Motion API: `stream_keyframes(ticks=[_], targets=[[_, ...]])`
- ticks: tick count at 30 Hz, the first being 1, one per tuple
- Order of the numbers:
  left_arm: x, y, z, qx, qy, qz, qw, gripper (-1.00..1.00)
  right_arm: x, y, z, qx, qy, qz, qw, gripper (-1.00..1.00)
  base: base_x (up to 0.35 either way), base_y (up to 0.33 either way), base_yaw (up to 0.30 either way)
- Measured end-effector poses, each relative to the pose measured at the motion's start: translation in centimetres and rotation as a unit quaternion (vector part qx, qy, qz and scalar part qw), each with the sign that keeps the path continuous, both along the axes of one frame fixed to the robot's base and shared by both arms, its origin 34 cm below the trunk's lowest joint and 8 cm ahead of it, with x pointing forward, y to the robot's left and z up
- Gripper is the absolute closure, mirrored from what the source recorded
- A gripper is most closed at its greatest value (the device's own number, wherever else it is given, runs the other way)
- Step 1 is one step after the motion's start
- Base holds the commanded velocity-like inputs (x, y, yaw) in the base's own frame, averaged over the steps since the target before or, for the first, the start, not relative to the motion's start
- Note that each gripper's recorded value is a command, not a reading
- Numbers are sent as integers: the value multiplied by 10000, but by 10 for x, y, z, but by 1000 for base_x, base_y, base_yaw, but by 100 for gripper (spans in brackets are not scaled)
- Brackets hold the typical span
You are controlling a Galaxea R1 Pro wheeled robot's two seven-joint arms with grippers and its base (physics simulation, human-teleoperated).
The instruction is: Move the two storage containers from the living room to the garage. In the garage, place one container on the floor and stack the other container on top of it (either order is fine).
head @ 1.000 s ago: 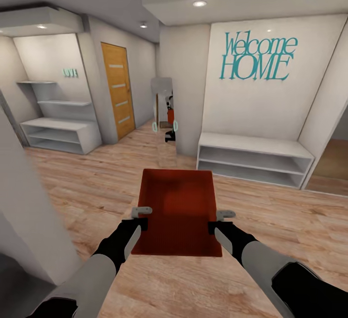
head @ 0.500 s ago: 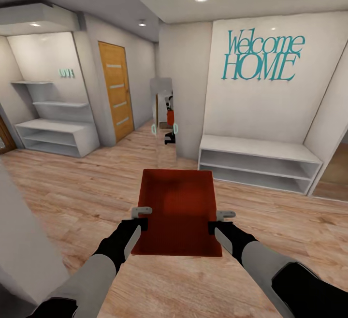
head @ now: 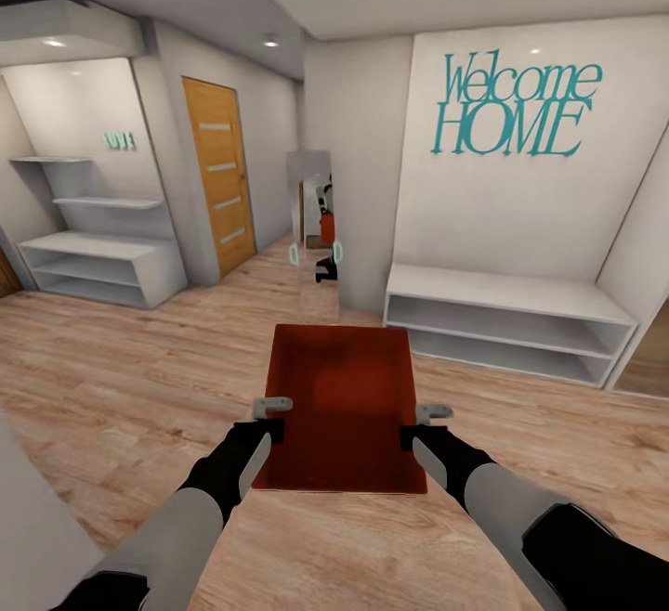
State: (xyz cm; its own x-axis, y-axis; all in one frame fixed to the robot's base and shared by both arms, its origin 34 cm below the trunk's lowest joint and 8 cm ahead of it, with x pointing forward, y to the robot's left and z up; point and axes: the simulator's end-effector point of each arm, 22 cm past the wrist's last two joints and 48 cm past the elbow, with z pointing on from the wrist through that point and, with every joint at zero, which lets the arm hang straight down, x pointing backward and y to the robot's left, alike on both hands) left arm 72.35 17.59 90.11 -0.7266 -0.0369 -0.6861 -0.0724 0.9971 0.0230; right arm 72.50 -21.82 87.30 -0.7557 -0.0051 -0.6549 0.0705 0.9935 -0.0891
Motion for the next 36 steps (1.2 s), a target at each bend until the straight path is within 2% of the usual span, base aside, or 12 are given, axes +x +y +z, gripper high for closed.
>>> stream_keyframes(ticks=[11,30,36], targets=[[0,0,-1,-5,5,2,10000,100,0,0,0,-4,4,1,10000,100,323,0,42],[0,0,0,3,5,-1,10000,100,0,0,0,3,4,2,10000,100,324,0,258],[0,0,0,3,6,-2,10000,100,-1,0,-1,3,6,-1,10000,100,324,0,67]])
